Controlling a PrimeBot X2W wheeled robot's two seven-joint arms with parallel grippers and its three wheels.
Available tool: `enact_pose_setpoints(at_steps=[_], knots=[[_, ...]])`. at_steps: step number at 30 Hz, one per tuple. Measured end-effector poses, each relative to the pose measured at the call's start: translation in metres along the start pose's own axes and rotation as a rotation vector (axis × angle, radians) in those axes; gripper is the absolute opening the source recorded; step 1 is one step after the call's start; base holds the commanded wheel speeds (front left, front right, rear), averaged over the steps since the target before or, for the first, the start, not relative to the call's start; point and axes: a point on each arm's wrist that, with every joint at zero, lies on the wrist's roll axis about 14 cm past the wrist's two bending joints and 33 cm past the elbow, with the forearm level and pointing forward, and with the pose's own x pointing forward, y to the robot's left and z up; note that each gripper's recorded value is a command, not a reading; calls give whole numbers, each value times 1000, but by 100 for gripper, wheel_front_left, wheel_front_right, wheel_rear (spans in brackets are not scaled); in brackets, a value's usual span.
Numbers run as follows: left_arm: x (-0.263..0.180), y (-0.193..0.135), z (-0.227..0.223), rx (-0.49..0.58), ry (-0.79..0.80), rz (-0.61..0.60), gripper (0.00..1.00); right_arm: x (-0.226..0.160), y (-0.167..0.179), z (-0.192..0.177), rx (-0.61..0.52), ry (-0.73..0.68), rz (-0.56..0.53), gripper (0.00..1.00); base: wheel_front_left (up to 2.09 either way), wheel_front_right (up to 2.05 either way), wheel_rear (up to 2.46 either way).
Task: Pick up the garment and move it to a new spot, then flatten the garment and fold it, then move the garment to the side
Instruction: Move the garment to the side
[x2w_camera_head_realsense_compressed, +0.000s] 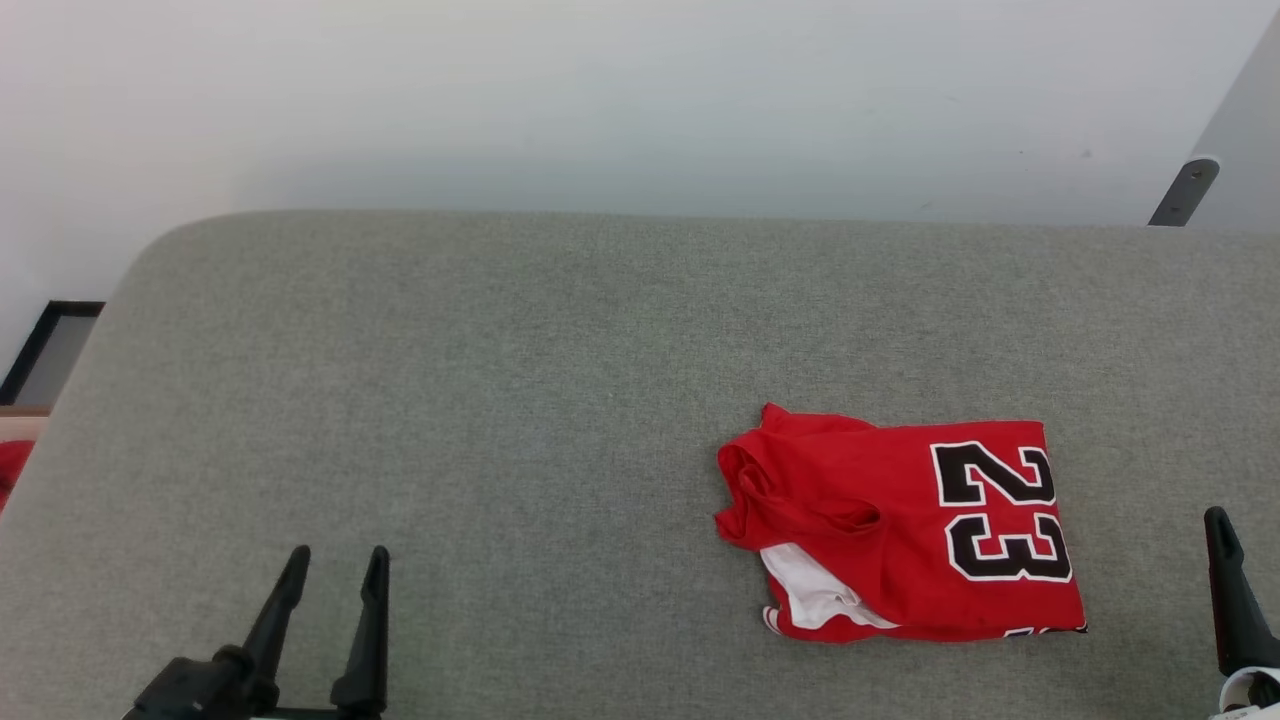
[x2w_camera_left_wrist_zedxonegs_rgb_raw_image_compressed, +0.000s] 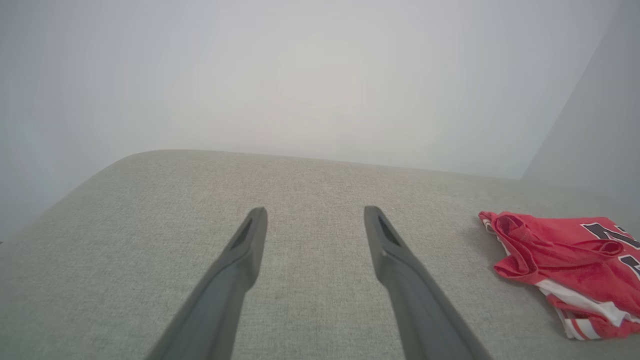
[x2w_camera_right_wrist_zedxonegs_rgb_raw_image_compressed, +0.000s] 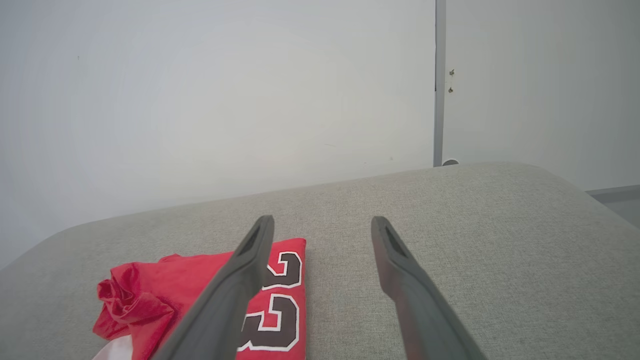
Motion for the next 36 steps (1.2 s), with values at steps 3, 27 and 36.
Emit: enact_pose_setpoints(at_steps=[3, 27, 36], knots=[[0, -1, 0, -1, 0, -2, 100, 0, 1, -1, 7, 3, -1, 100, 0, 0, 0], [15, -9, -18, -47, 40, 8, 100, 48, 30, -62, -231, 797, 230, 100, 0, 0, 0], [22, -9, -23, -61, 50, 21, 100, 57, 33, -105, -176, 1019, 222, 100, 0, 0, 0]])
